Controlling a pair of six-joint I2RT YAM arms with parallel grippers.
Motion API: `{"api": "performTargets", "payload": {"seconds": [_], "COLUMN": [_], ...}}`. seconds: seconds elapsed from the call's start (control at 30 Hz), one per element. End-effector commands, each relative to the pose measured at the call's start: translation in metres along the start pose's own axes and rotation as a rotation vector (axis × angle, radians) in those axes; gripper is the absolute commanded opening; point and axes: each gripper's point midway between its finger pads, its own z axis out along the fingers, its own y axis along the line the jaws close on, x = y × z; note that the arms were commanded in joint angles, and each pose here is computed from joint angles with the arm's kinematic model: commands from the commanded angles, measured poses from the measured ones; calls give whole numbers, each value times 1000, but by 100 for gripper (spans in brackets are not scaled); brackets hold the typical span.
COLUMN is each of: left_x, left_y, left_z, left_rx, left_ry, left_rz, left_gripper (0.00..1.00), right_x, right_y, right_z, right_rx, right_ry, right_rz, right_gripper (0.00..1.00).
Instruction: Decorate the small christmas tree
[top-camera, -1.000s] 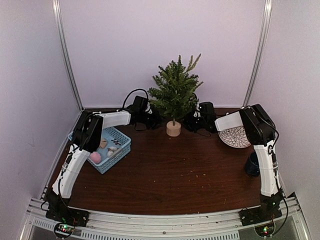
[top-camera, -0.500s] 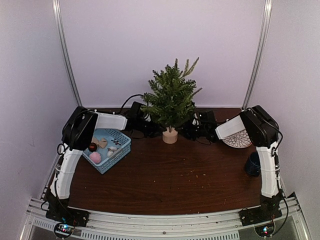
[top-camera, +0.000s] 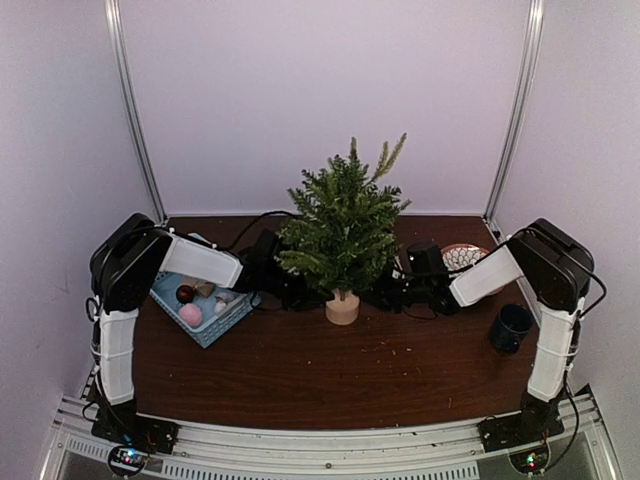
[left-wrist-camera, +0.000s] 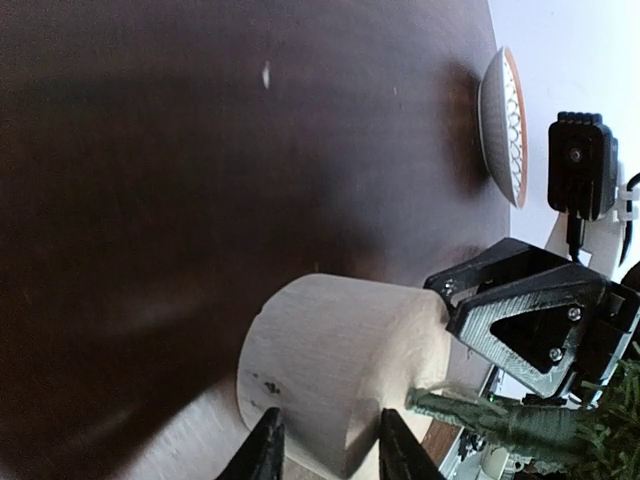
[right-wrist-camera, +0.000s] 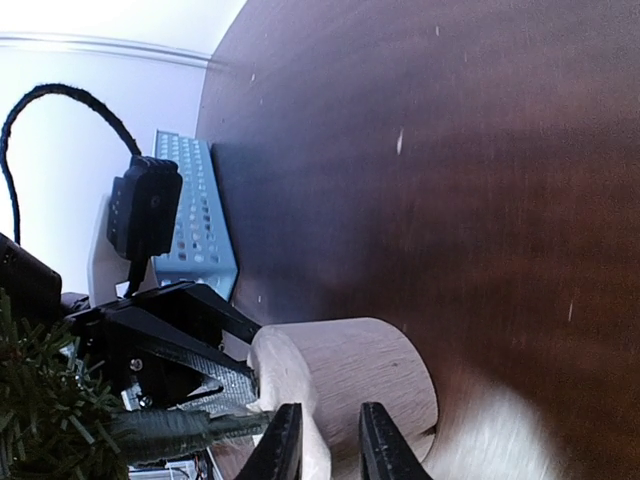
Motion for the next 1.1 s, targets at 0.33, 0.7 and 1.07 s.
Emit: {"api": "performTargets", "payload": {"seconds": [0.33,0.7,1.07], "left_x": [19,-8,-45], "left_y": [-6,-15,24], "left_z": [-28,-91,-248], "left_rx": [-53,-98,-333], "left_ry": [-85,-285,-516], "left_rz": [1,2,-85], "left_gripper": [49,64,73], "right_x": [18,-23,-76], "right_y": [20,12,17], "right_z": [-33,-82,-171], "right_rx": [-2,49,156], "right_ry": [-67,-256,-432], "right_rz": [-65,-39,-109], "right_gripper": [32,35,45]}}
